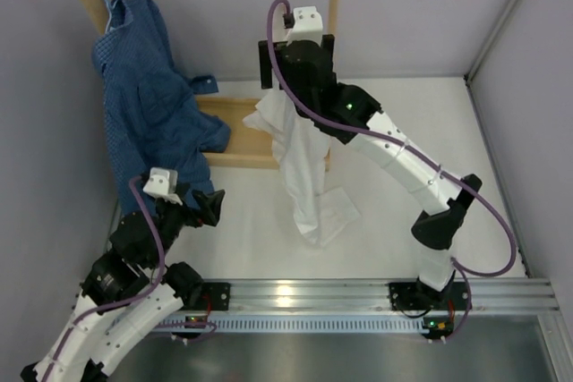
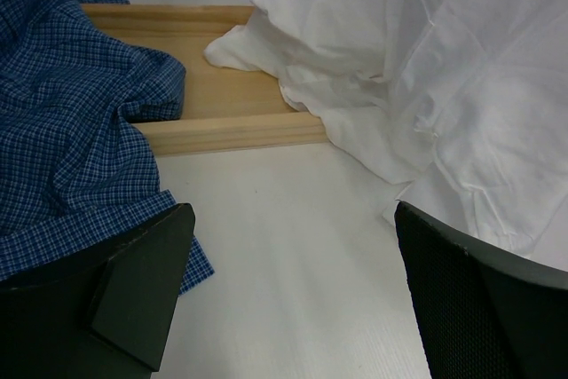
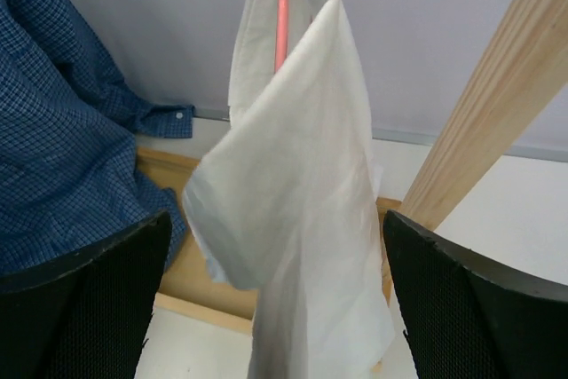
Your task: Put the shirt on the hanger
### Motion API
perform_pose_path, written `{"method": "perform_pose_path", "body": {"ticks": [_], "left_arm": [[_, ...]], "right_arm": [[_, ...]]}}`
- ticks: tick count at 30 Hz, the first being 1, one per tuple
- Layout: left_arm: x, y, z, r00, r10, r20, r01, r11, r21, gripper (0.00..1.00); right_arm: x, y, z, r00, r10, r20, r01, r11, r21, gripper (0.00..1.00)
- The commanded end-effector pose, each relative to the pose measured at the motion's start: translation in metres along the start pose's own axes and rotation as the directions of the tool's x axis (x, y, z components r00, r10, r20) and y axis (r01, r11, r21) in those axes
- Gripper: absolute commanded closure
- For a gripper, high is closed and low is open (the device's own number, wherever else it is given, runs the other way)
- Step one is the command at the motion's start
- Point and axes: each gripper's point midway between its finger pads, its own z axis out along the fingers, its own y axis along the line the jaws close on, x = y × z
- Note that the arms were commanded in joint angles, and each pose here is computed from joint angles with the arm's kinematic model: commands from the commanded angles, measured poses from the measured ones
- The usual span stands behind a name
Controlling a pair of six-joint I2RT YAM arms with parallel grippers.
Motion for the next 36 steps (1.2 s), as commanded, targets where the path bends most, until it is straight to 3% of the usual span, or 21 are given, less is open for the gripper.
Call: {"method": "perform_pose_path", "body": {"ticks": [1,5,9,10,12,13,15,17,21,27,36], "left_arm": [[-0.012,0.01,0.006,0.999,-0.028,0.04,0.031,0.997,-0.075,0.02],[-0.011,0.026,0.014,0.999,-0.033,0.025,0.037,0.982,-0.183,0.02],[-0.006,0.038,0.025,0.999,-0.039,-0.014,0.035,0.97,-0.239,0.02],[-0.007,0.044,0.025,0.999,-0.041,-0.014,0.036,0.965,-0.259,0.02],[-0.006,0.051,0.027,0.999,-0.045,-0.02,0.037,0.957,-0.288,0.02],[-0.006,0.057,0.027,0.999,-0.048,-0.017,0.04,0.948,-0.315,0.02],[-0.006,0.061,0.027,0.999,-0.046,-0.016,0.039,0.943,-0.33,0.02],[-0.003,0.068,0.028,0.999,-0.042,-0.017,0.033,0.933,-0.357,0.02],[0.003,0.07,0.031,0.999,-0.032,-0.022,0.022,0.933,-0.361,0.02],[0.01,0.071,0.034,0.999,-0.029,-0.043,0.012,0.934,-0.357,0.02],[0.011,0.068,0.034,0.999,-0.032,-0.043,0.015,0.941,-0.338,0.02]], "right_arm": [[-0.039,0.002,-0.038,0.994,0.046,0.1,-0.041,0.998,-0.057,0.01],[-0.049,0.0,-0.077,0.993,0.029,0.117,-0.014,0.992,-0.125,0.0],[-0.062,-0.047,-0.136,0.987,0.049,0.152,-0.026,0.988,-0.151,0.0],[-0.031,-0.057,-0.134,0.994,-0.012,0.107,0.025,0.992,-0.12,0.01],[-0.024,-0.105,-0.159,0.991,0.004,0.131,0.001,0.999,-0.039,0.0],[0.021,-0.117,-0.154,0.995,-0.065,0.07,0.065,0.998,0.004,0.01],[0.037,-0.162,-0.171,0.996,-0.042,0.085,0.034,0.995,0.097,0.0],[0.091,-0.192,-0.175,0.994,-0.102,0.026,0.095,0.976,0.196,0.0],[0.127,-0.238,-0.21,0.997,0.006,0.081,-0.023,0.977,0.21,0.01],[0.15,-0.262,-0.238,0.992,0.071,0.107,-0.086,0.987,0.139,0.01],[0.165,-0.279,-0.245,0.996,0.058,0.071,-0.072,0.977,0.203,0.01]]}}
